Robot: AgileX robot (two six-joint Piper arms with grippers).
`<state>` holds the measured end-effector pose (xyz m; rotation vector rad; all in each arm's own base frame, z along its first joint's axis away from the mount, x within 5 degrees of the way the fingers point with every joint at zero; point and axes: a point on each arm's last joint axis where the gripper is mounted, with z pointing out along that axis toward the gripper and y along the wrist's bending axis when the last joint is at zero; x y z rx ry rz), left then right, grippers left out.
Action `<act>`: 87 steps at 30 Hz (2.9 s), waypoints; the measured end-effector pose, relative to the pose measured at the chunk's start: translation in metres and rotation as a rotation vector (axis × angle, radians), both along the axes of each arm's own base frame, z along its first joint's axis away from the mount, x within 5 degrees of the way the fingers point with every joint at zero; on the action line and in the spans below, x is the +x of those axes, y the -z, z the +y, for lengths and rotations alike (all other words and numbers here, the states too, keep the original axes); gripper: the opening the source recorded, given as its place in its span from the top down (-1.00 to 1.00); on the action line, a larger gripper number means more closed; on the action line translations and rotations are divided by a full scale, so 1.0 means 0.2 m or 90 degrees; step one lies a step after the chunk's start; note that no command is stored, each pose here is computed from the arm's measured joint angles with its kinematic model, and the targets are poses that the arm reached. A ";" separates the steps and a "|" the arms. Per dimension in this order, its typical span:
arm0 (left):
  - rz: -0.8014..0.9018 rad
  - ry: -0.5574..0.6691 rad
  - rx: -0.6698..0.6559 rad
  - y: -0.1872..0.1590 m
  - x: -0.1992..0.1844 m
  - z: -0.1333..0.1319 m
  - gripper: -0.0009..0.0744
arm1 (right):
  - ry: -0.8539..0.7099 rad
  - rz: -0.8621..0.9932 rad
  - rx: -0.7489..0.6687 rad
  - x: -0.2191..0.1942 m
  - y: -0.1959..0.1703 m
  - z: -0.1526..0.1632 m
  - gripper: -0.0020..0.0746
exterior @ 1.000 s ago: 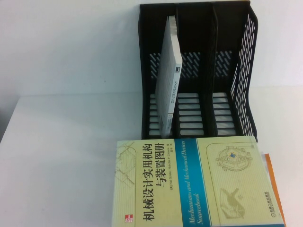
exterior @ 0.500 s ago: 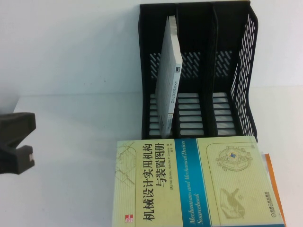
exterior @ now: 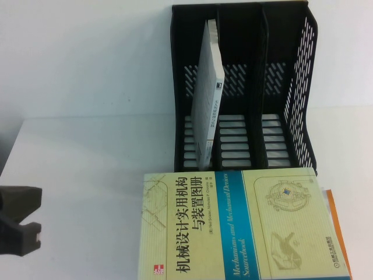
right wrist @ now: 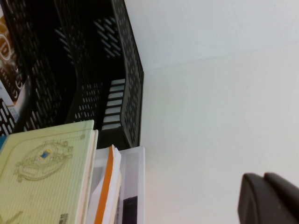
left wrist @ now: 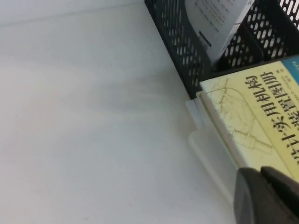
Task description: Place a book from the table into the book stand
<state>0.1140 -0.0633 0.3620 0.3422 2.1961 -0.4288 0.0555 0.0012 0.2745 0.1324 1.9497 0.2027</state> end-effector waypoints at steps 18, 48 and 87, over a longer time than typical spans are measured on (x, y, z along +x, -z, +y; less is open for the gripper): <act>-0.248 -0.223 -0.011 0.59 -0.22 0.27 0.98 | 0.000 0.000 0.001 0.00 0.00 0.00 0.95; -0.211 -0.313 -0.101 0.93 -0.30 0.30 0.98 | 0.000 0.001 0.001 0.00 0.00 0.00 0.95; -0.209 -0.314 -0.102 0.93 -0.30 0.30 0.98 | 0.117 -0.027 -0.021 -0.02 0.52 -0.05 0.95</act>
